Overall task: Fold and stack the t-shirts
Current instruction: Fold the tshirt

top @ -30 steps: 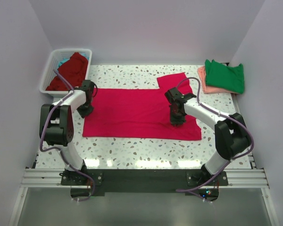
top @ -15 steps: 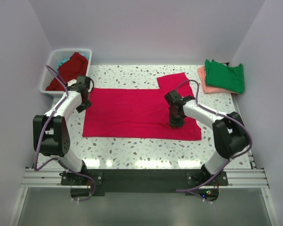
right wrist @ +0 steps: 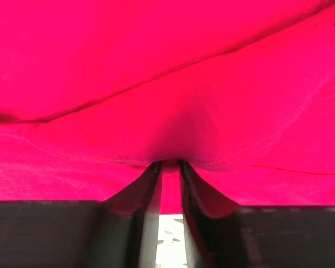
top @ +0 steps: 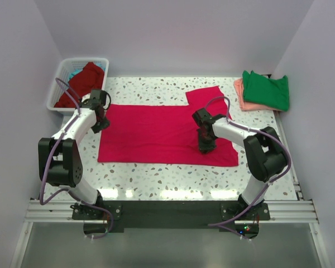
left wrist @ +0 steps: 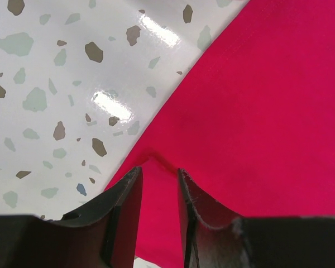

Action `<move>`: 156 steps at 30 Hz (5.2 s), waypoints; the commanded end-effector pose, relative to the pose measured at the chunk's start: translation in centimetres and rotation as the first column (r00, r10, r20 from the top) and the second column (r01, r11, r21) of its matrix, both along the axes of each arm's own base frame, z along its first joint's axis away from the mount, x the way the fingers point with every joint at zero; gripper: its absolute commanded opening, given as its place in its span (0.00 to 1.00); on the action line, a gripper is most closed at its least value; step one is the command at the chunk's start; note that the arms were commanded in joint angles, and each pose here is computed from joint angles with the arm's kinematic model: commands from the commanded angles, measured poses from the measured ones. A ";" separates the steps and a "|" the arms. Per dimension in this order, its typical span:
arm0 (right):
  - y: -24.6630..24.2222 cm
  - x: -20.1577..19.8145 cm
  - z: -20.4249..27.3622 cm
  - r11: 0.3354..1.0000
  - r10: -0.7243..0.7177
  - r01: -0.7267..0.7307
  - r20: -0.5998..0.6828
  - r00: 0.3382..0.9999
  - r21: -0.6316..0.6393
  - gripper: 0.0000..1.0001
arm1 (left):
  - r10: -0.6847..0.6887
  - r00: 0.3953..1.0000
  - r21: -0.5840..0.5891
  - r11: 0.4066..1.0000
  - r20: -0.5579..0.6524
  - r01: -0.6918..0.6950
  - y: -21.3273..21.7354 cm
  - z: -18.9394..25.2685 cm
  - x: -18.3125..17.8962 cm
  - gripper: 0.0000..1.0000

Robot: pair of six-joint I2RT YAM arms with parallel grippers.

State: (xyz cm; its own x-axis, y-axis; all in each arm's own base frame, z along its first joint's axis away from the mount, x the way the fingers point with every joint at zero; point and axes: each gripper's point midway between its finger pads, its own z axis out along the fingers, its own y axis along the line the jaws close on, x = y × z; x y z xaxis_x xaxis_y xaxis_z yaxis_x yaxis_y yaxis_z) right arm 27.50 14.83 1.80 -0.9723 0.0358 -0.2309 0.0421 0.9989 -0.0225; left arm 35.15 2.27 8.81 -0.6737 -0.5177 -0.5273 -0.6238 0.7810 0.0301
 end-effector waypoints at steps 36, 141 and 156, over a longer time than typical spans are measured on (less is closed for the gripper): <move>2.6 7.8 4.9 0.999 0.037 -0.037 0.201 0.979 -0.005 0.00 | -0.049 0.998 -0.007 0.999 0.027 0.049 -0.4 0.4 0.3 0.36; -6.0 24.1 6.1 0.976 -0.192 0.215 0.356 0.915 -0.025 0.29 | -0.357 0.931 0.328 0.891 0.076 0.315 0.3 -1.3 21.4 0.45; -6.0 23.7 4.9 0.972 -0.214 0.234 0.323 0.922 -0.024 0.28 | -0.364 0.930 0.188 0.911 -0.050 0.366 -0.6 -5.6 18.8 0.45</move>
State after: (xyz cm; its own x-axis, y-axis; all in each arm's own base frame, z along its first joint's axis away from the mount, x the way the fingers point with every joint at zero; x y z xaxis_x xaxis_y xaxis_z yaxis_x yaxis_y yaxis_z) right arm 50.60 8.77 5.96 -0.8289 0.2030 -0.5212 0.2692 0.9616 -0.0535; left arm 54.28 1.11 4.09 -0.7846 -0.1118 -0.6098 -0.2916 0.9346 0.2038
